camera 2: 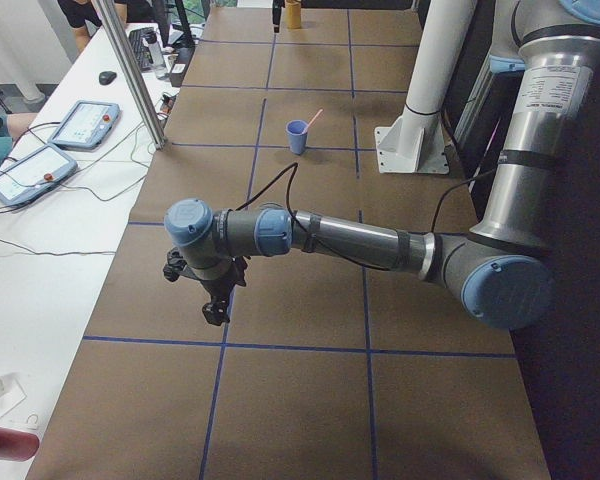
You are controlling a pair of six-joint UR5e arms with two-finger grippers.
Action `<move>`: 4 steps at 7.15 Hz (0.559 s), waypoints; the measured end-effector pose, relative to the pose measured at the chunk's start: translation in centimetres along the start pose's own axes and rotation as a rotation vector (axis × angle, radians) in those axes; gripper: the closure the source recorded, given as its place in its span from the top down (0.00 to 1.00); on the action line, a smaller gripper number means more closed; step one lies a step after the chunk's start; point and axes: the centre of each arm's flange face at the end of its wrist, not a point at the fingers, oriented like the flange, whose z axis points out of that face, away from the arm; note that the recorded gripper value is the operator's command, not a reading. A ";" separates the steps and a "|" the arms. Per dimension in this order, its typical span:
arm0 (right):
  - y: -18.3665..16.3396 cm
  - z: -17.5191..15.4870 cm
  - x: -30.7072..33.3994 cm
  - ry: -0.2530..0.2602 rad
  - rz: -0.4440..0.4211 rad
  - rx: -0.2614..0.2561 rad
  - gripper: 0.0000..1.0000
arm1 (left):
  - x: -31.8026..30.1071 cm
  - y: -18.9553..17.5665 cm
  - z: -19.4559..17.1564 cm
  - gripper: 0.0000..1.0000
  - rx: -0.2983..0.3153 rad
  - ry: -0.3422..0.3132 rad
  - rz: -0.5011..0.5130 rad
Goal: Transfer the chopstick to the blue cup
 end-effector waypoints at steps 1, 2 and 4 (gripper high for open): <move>0.0 0.6 5.3 0.013 -0.004 -0.020 1.00 | -0.7 1.0 0.7 1.00 -0.009 0.004 -0.053; 0.8 1.2 10.4 0.002 0.019 -0.036 1.00 | -1.5 2.3 1.6 1.00 -0.008 0.007 -0.079; 2.7 4.5 21.1 -0.149 0.084 -0.019 1.00 | -2.2 3.5 2.4 1.00 0.010 0.004 -0.080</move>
